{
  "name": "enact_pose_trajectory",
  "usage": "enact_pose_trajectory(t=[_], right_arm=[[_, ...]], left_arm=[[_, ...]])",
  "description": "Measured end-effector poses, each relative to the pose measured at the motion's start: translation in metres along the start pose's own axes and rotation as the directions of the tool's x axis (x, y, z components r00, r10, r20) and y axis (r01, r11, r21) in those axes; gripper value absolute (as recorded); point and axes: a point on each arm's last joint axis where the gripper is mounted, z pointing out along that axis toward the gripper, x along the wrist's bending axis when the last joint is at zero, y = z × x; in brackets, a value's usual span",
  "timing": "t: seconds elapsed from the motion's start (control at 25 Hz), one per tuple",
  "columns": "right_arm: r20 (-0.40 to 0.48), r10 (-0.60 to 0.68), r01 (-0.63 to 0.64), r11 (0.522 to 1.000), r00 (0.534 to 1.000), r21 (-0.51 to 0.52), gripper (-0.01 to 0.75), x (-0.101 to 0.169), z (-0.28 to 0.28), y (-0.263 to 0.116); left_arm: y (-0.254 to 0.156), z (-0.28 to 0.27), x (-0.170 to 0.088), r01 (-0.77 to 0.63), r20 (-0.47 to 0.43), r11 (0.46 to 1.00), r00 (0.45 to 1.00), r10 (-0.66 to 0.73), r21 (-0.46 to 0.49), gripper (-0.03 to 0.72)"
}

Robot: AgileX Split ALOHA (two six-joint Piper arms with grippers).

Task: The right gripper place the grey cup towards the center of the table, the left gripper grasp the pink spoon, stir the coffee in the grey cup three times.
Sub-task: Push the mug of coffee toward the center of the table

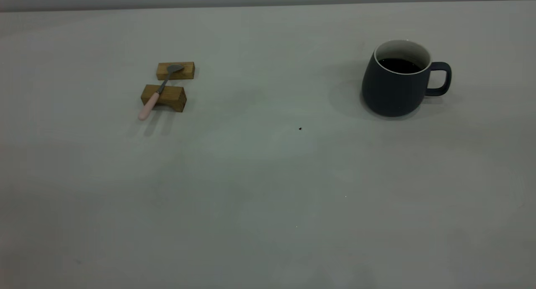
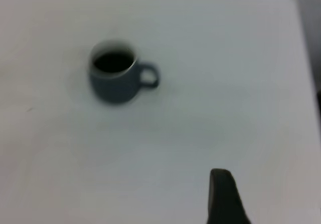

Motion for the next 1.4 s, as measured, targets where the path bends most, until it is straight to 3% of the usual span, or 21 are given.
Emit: enact_pose_trajectory(t=[0.2, 0.36, 0.52, 0.64, 0.8, 0.96, 1.04, 1.4], right_arm=[[-0.023, -0.087, 0.088, 0.995, 0.996, 0.045, 0.491, 0.009, 0.068, 0.030], [-0.076, -0.077, 0.090, 0.976, 0.994, 0.197, 0.491, 0.021, 0.130, 0.037], [-0.113, -0.136, 0.168, 0.916, 0.984, 0.363, 0.491, 0.028, 0.191, 0.044], [-0.190, -0.259, 0.318, 0.836, 0.947, 0.447, 0.491, 0.033, 0.235, 0.042], [-0.348, -0.474, 0.586, 0.688, 0.809, 0.428, 0.491, 0.040, 0.288, 0.039], [-0.463, -0.644, 0.792, 0.526, 0.609, 0.311, 0.491, 0.044, 0.330, 0.044], [-0.494, -0.693, 0.849, 0.460, 0.526, 0.258, 0.491, 0.042, 0.349, 0.044], [-0.561, -0.788, 0.964, 0.251, 0.254, 0.085, 0.491, 0.020, 0.395, 0.039]], left_arm=[[0.000, 0.000, 0.000, 0.000, 0.000, 1.000, 1.000, 0.000, 0.000, 0.239], [0.000, 0.000, 0.000, 0.000, 0.000, 1.000, 1.000, 0.000, 0.000, 0.239], [0.000, 0.000, 0.000, 0.000, 0.000, 1.000, 1.000, 0.000, 0.000, 0.239], [0.000, 0.000, 0.000, 0.000, 0.000, 1.000, 1.000, 0.000, 0.000, 0.239], [0.000, 0.000, 0.000, -0.001, 0.000, 1.000, 1.000, 0.001, 0.000, 0.239], [0.000, 0.000, 0.000, -0.001, 0.000, 1.000, 1.000, 0.001, 0.000, 0.239], [0.000, 0.000, 0.000, -0.001, 0.000, 1.000, 1.000, 0.001, 0.000, 0.239], [0.000, 0.000, 0.000, 0.000, 0.000, 1.000, 1.000, 0.000, 0.000, 0.239]])
